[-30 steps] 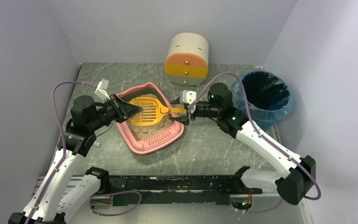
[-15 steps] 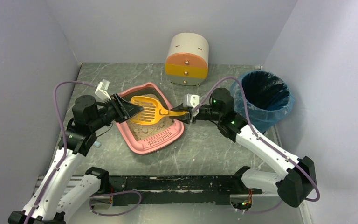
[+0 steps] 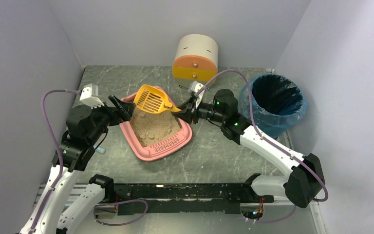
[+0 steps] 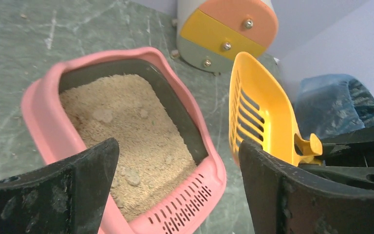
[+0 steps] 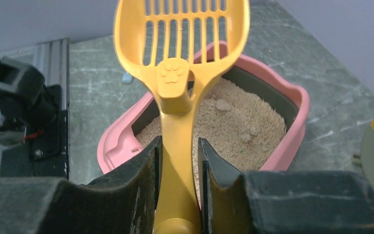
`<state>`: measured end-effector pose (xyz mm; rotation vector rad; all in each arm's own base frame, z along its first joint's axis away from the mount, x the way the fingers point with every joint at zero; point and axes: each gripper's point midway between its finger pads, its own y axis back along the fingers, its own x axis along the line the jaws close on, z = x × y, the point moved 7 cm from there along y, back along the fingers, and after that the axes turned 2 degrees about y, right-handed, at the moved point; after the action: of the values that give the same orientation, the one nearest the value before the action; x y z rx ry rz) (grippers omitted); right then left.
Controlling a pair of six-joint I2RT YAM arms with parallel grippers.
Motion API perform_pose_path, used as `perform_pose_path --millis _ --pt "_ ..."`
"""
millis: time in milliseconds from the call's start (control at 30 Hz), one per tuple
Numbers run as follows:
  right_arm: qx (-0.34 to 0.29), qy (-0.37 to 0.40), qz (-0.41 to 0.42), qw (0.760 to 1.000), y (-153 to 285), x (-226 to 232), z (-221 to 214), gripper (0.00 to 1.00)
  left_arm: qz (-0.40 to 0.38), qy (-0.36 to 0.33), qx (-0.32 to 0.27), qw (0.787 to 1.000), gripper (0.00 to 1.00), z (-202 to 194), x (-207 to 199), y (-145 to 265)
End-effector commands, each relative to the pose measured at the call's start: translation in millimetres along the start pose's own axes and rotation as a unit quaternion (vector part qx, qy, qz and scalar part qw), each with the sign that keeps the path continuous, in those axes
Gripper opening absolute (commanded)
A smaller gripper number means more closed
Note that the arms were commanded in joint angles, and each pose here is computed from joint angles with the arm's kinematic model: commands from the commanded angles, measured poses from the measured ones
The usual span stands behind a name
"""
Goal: Clean the litter box
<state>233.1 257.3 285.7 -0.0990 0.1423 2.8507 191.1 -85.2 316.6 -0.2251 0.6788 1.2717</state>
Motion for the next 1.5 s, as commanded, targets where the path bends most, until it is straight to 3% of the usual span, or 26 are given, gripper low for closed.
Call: perform_pose_path --millis 0,100,267,633,933,1100,1267,1467 --pt "-0.002 -0.114 -0.116 0.987 6 -13 6 0.00 0.053 -0.041 -0.031 0.997 0.97 7 14 7" --pt "0.029 -0.170 -0.135 0.976 5 -10 -3 0.00 0.077 -0.050 -0.026 0.995 0.97 -2 26 5" --pt "0.143 -0.202 -0.201 0.948 -2 -5 -19 0.00 0.131 -0.018 0.011 0.991 0.97 -31 50 -7" --pt "0.320 -0.192 -0.240 0.896 -34 7 -35 0.00 0.166 0.009 0.051 0.985 0.96 -54 66 -27" --pt "0.392 -0.181 -0.193 0.881 -50 22 -42 0.00 0.094 -0.014 0.079 0.992 0.81 -50 47 -38" --pt "0.397 -0.178 -0.179 0.883 -58 25 -48 0.04 0.071 -0.019 0.101 0.992 0.74 -53 43 -52" --pt "0.415 -0.186 -0.179 0.873 -62 25 -46 0.06 0.090 -0.035 0.118 0.988 0.76 -54 47 -58" --pt "0.446 -0.188 -0.168 0.859 -66 26 -61 0.00 0.150 -0.085 0.122 0.977 0.77 -48 61 -53"
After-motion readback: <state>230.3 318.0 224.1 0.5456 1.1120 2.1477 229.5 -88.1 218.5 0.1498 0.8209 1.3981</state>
